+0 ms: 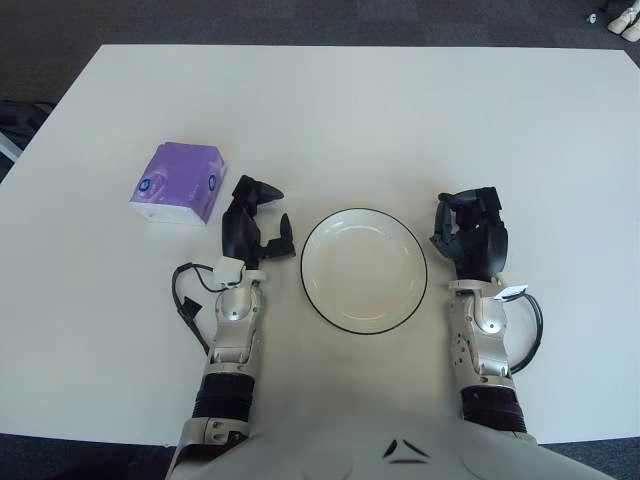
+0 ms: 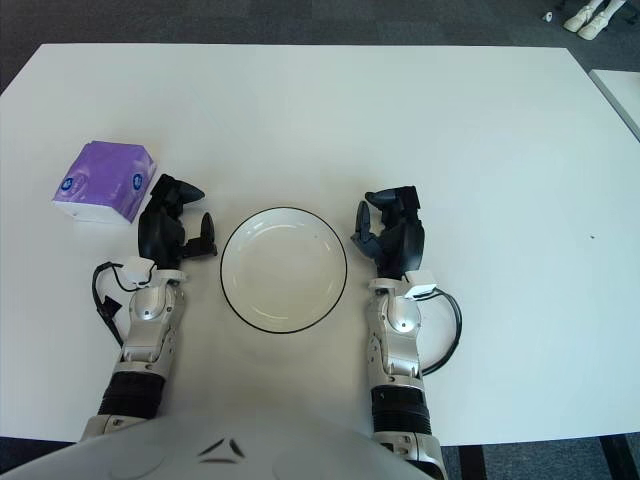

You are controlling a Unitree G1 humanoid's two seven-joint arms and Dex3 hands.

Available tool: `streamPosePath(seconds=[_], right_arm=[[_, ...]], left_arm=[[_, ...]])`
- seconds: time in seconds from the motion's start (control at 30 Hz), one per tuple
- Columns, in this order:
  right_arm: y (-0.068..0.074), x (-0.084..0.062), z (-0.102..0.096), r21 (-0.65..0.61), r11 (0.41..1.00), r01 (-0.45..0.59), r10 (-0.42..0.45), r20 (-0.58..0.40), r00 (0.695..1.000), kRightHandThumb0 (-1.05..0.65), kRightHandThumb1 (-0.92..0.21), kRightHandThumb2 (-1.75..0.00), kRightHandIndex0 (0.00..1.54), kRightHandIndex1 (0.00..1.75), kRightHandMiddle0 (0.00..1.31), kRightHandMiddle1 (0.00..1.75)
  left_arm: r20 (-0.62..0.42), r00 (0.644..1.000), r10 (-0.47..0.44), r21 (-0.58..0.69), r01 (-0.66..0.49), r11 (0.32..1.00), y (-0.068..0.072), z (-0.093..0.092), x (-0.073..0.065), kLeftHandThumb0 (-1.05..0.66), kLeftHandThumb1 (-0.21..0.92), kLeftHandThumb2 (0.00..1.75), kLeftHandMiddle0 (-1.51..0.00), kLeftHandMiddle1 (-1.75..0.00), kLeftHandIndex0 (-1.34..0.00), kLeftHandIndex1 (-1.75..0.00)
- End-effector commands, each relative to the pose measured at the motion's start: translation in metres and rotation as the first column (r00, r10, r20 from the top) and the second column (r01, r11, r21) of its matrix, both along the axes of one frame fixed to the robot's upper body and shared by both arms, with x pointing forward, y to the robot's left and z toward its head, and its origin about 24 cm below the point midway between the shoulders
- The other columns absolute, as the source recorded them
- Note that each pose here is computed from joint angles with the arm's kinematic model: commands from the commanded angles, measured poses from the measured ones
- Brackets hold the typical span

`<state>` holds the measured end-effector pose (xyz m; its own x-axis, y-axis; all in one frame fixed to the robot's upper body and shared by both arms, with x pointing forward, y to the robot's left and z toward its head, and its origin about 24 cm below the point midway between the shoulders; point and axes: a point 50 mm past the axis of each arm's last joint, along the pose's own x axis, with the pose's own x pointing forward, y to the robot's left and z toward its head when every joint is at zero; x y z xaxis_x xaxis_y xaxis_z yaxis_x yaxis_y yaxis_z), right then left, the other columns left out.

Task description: Put the tissue paper into the plate.

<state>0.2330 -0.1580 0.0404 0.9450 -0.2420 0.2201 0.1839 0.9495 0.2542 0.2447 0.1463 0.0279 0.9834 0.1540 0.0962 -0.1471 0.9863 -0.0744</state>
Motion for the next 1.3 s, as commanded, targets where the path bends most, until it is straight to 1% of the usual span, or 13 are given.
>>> streamPosePath(seconds=[0.0, 0.33, 0.63, 0.83, 0.9, 0.93, 0.97, 1.03, 1.07, 1.13, 1.17, 1.27], right_arm=[[0.004, -0.026, -0.046, 0.07, 0.997, 0.033, -0.016, -0.225, 0.974, -0.38, -0.69, -0.86, 0.5, 1.36, 0.33, 1.75], [0.004, -0.027, -0.046, 0.074, 0.997, 0.029, -0.012, -0.226, 0.974, -0.38, -0.67, -0.88, 0.5, 1.36, 0.34, 1.75], [0.005, -0.027, -0.047, 0.073, 0.997, 0.026, -0.009, -0.226, 0.974, -0.38, -0.7, -0.84, 0.5, 1.35, 0.32, 1.75], [0.005, -0.027, -0.047, 0.073, 0.997, 0.024, -0.007, -0.229, 0.974, -0.38, -0.71, -0.82, 0.49, 1.35, 0.31, 1.75], [0.005, -0.027, -0.047, 0.072, 0.997, 0.024, -0.007, -0.23, 0.973, -0.38, -0.71, -0.82, 0.49, 1.35, 0.31, 1.75], [0.005, -0.027, -0.048, 0.072, 0.997, 0.024, -0.007, -0.231, 0.973, -0.38, -0.72, -0.82, 0.5, 1.35, 0.31, 1.75], [0.005, -0.027, -0.048, 0.074, 0.997, 0.025, -0.008, -0.231, 0.973, -0.38, -0.71, -0.82, 0.5, 1.35, 0.31, 1.75], [0.006, -0.027, -0.048, 0.076, 0.997, 0.027, -0.008, -0.231, 0.973, -0.38, -0.7, -0.84, 0.51, 1.36, 0.32, 1.75], [0.006, -0.027, -0.049, 0.078, 0.997, 0.028, -0.009, -0.231, 0.973, -0.38, -0.69, -0.85, 0.51, 1.36, 0.33, 1.75], [0.007, -0.026, -0.049, 0.08, 0.996, 0.029, -0.01, -0.231, 0.973, -0.38, -0.68, -0.87, 0.51, 1.36, 0.34, 1.75], [0.007, -0.026, -0.049, 0.081, 0.996, 0.03, -0.01, -0.233, 0.972, -0.38, -0.67, -0.88, 0.51, 1.36, 0.34, 1.75], [0.007, -0.026, -0.049, 0.081, 0.996, 0.032, -0.012, -0.235, 0.972, -0.39, -0.66, -0.89, 0.51, 1.36, 0.35, 1.75]], left_arm=[[-0.188, 0.982, 0.028, 0.013, -0.026, 1.0, 0.011, -0.039, -0.024, -0.01, 0.14, 1.53, -0.76, -1.71, -0.52, -1.75], [-0.193, 0.981, 0.03, 0.019, -0.027, 0.999, 0.012, -0.039, -0.024, -0.01, 0.14, 1.51, -0.76, -1.69, -0.51, -1.75], [-0.2, 0.979, 0.032, 0.025, -0.028, 0.999, 0.012, -0.04, -0.024, -0.01, 0.16, 1.5, -0.74, -1.71, -0.5, -1.75], [-0.18, 0.983, 0.046, 0.063, -0.035, 0.997, 0.013, -0.037, -0.025, -0.01, 0.16, 1.51, -0.74, -1.72, -0.5, -1.75], [-0.124, 0.99, 0.07, 0.125, -0.054, 0.991, 0.014, -0.033, -0.025, -0.01, 0.16, 1.51, -0.74, -1.72, -0.49, -1.75], [-0.08, 0.994, 0.079, 0.163, -0.065, 0.984, 0.015, -0.027, -0.025, -0.01, 0.16, 1.5, -0.74, -1.72, -0.49, -1.75], [-0.001, 0.996, 0.09, 0.242, -0.088, 0.966, 0.019, -0.016, -0.024, -0.01, 0.17, 1.5, -0.73, -1.73, -0.48, -1.75], [0.089, 0.992, 0.094, 0.323, -0.117, 0.939, 0.022, -0.004, -0.025, -0.01, 0.16, 1.52, -0.74, -1.74, -0.48, -1.75], [0.134, 0.986, 0.098, 0.39, -0.143, 0.91, 0.024, 0.002, -0.025, -0.01, 0.15, 1.52, -0.75, -1.74, -0.49, -1.75], [0.19, 0.976, 0.102, 0.477, -0.182, 0.86, 0.027, 0.007, -0.025, -0.01, 0.12, 1.57, -0.78, -1.74, -0.51, -1.75], [0.239, 0.966, 0.095, 0.533, -0.212, 0.819, 0.029, 0.012, -0.025, -0.01, 0.09, 1.59, -0.8, -1.74, -0.53, -1.75], [0.34, 0.939, 0.058, 0.619, -0.27, 0.737, 0.034, 0.025, -0.026, -0.01, 0.03, 1.66, -0.85, -1.75, -0.57, -1.75]])
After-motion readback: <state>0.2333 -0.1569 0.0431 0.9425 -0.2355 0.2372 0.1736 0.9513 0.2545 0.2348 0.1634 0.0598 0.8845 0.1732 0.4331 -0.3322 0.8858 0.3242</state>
